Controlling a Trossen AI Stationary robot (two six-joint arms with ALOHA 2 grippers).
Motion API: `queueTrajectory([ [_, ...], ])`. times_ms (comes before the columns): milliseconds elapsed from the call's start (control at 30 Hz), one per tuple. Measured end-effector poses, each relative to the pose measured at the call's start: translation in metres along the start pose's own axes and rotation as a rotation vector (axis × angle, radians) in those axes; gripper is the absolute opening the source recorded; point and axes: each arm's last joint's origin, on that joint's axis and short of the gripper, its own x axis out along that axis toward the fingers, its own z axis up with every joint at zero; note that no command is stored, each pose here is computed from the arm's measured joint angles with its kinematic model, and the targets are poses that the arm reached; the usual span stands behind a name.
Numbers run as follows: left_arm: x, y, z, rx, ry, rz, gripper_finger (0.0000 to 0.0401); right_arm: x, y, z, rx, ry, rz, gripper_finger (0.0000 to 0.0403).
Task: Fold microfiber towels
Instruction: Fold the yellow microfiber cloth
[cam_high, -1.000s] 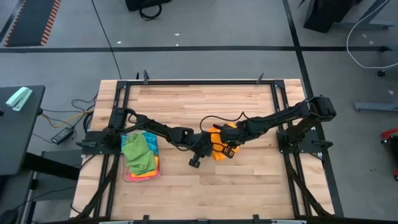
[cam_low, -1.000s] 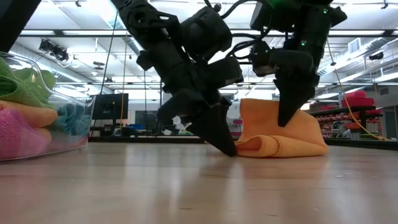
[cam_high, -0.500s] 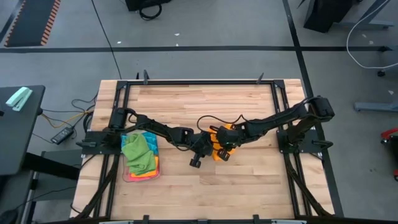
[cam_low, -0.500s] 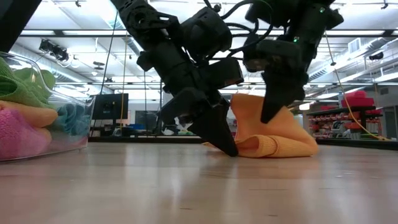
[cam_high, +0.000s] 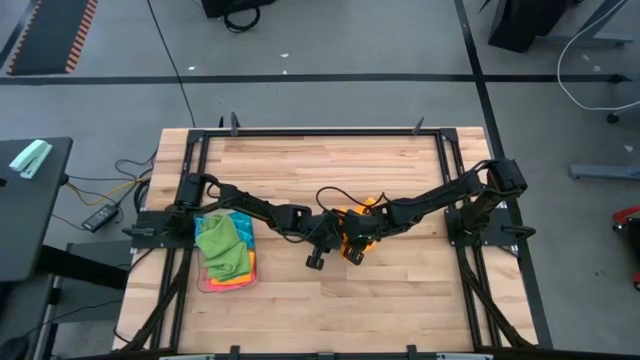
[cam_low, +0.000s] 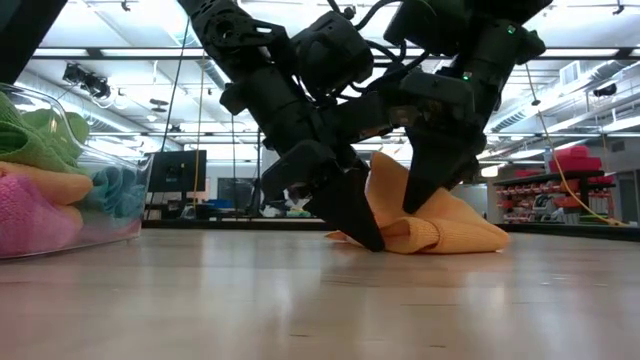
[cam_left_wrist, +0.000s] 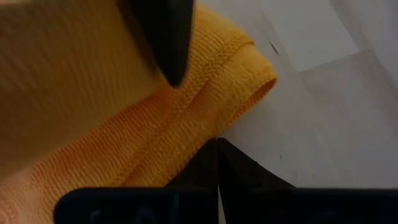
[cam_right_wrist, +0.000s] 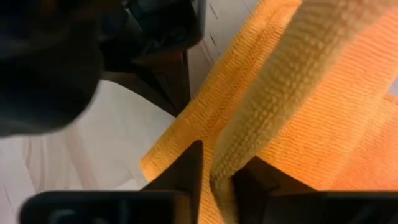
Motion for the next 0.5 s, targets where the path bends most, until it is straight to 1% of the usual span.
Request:
queueTrajectory([
  [133,0.0,0.0,0.0,-0.002,0.001,0.0,0.0009,0.001,0.001,0.0,0.0,0.006,0.019,0.0116],
  [267,0.0,0.0,0.0,-0.013,0.001,0.0,0.0029,-0.008,0.0,0.003,0.007,0.013,0.06,0.0152],
  [400,0.0,0.0,0.0,-0.023,0.002,-0.001,0.0035,-0.022,0.003,0.007,0.014,-0.032,0.098,0.0168],
  [500,0.0,0.001,0.0,-0.024,0.003,0.001,0.0029,-0.024,0.007,0.004,0.028,-0.031,0.11,0.0171],
])
